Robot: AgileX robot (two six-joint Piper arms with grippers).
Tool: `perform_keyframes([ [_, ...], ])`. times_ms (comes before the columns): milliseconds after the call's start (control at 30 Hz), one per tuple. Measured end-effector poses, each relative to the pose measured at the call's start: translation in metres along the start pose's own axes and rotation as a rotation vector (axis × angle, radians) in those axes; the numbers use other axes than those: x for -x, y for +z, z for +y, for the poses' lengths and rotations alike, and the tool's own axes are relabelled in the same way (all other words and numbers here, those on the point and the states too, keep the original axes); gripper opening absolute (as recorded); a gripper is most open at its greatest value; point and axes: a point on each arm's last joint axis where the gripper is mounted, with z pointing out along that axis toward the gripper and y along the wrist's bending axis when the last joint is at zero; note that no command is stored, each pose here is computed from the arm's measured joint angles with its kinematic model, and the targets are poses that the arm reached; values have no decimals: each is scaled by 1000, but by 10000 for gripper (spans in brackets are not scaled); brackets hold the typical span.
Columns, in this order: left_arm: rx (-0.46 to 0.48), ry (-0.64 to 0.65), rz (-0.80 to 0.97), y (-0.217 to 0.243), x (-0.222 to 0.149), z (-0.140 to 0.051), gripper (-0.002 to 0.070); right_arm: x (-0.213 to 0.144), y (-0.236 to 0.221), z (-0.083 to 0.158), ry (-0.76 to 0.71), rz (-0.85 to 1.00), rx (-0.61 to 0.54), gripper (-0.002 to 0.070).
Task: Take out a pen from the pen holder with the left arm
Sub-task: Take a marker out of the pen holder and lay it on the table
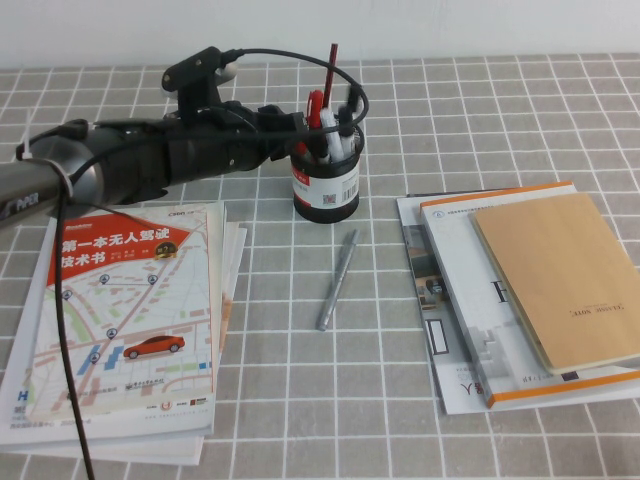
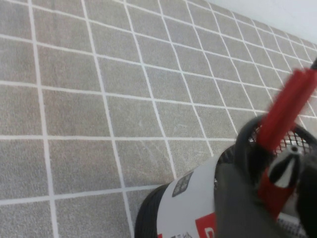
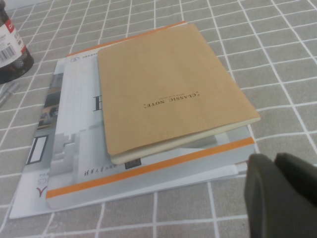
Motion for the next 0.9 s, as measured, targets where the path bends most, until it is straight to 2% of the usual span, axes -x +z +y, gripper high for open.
perform_keyframes([
  [67,0,4,0,0,0,0,295,0,0,0,0,0,0,-13],
  [133,0,7,0,0,0,0,335,0,0,0,0,0,0,-13],
  [333,-7,15,-16,0,6,-2,365,0,0,0,0,0,0,-13],
  [533,-20,38,-47,-1,17,-8,362,0,0,0,0,0,0,-13],
  [900,-40,46,-44,-1,17,-10,253,0,0,0,0,0,0,-13],
])
